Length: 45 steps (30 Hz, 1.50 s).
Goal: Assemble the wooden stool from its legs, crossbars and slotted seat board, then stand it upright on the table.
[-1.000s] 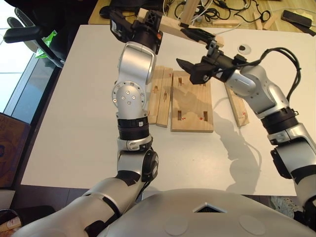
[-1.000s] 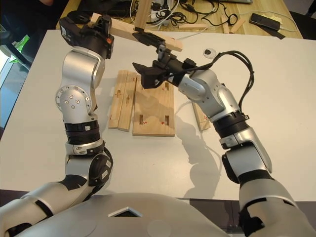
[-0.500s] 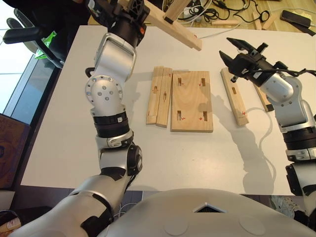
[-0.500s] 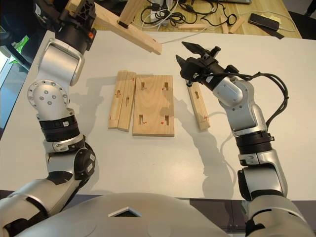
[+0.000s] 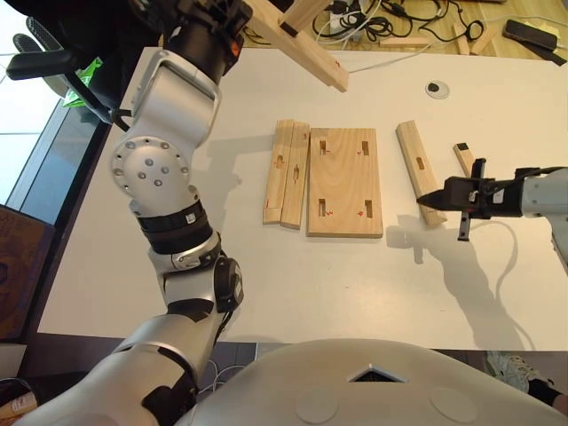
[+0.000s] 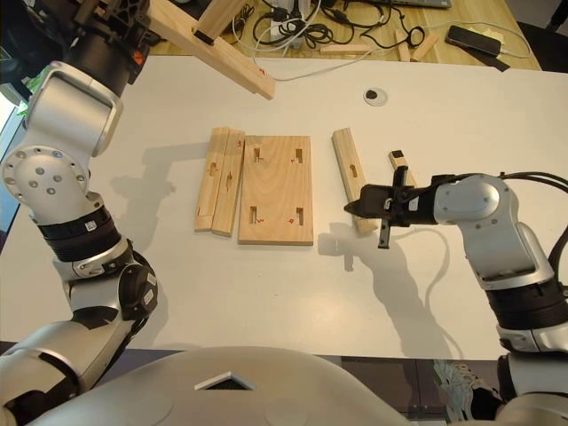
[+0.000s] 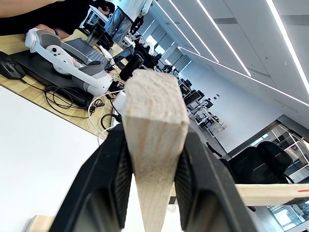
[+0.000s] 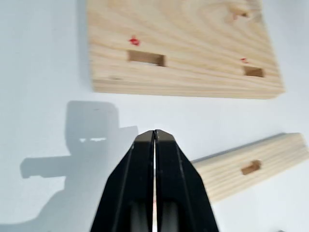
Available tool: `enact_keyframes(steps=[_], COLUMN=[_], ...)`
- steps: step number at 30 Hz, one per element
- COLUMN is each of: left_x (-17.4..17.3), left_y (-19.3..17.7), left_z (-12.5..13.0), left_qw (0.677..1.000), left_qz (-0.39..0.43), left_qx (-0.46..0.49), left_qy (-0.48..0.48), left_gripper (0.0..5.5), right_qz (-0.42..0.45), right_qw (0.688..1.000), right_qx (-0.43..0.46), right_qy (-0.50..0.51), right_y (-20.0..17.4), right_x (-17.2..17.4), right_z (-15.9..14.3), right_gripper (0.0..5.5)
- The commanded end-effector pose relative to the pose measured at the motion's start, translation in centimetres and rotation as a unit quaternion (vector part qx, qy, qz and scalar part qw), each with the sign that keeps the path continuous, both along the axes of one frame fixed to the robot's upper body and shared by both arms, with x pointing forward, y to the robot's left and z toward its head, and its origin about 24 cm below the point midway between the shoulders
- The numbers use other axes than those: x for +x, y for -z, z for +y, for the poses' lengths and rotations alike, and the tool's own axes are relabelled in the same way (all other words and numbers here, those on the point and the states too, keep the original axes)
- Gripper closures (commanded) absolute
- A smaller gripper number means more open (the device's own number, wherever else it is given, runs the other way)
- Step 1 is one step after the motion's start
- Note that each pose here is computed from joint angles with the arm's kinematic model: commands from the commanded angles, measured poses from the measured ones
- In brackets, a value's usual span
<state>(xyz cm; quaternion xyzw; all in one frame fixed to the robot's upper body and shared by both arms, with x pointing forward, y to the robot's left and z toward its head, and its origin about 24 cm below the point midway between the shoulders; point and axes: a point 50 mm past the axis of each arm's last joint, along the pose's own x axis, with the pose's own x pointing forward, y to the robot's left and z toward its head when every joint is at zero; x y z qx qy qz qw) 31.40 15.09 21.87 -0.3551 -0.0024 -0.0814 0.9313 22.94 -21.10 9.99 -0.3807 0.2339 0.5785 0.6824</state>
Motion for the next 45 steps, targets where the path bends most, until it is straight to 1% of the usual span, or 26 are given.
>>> enact_keyframes(steps=[1, 4, 8, 13, 19, 24, 32, 35, 39, 42, 45], left_x=[0.0, -0.1, -0.1, 0.0, 0.1, 0.2, 0.2, 0.2, 0.2, 0.2, 0.1], left_y=[-1.2, -1.2, -1.0, -1.0, -1.0, -1.1, -1.0, -1.0, -1.1, -1.1, -1.0], left_z=[0.0, 0.2, 0.2, 0.2, 0.1, -0.1, -0.2, -0.3, -0.2, -0.1, -0.1], left_qw=[1.0, 1.0, 1.0, 1.0, 1.0, 1.0, 1.0, 1.0, 1.0, 1.0, 1.0], left_qz=[-0.019, -0.019, -0.016, -0.015, -0.012, -0.012, -0.011, -0.012, -0.015, -0.016, -0.016], left_qx=[0.001, 0.002, 0.001, -0.001, -0.002, -0.003, 0.002, 0.004, 0.0, -0.003, -0.005], left_qy=[-0.005, -0.007, -0.01, -0.011, -0.01, -0.008, -0.01, -0.009, -0.013, -0.015, -0.017], left_gripper=[4.48, 4.48, 4.48, 4.48, 4.48, 4.48, 4.48, 4.48, 4.48, 4.48, 4.48], right_qz=[0.065, 0.074, 0.082, 0.075, 0.026, -0.005, -0.026, -0.032, -0.068, -0.063, -0.046], right_qw=[0.997, 0.996, 0.995, 0.994, 0.997, 0.998, 0.997, 0.997, 0.997, 0.996, 0.996], right_qx=[-0.034, -0.043, -0.03, -0.037, -0.028, -0.007, 0.035, 0.044, 0.021, -0.031, -0.057], right_qy=[-0.023, -0.036, -0.049, -0.075, -0.071, -0.065, -0.063, -0.053, 0.019, 0.05, 0.053], right_y=[1.6, 2.2, 2.7, 4.0, 5.0, 5.0, 4.4, 3.3, 1.3, 1.3, 2.2], right_x=[-1.6, -2.0, -1.8, -1.5, 0.9, 2.6, 3.7, 4.2, 5.8, 5.7, 5.4], right_z=[0.4, 1.3, 3.6, 5.9, 8.9, 11.0, 13.0, 12.3, 8.0, 5.0, 4.3], right_gripper=[5.5, 5.5, 5.5, 5.5, 5.5, 5.5, 5.5, 5.5, 5.5, 5.5, 5.5])
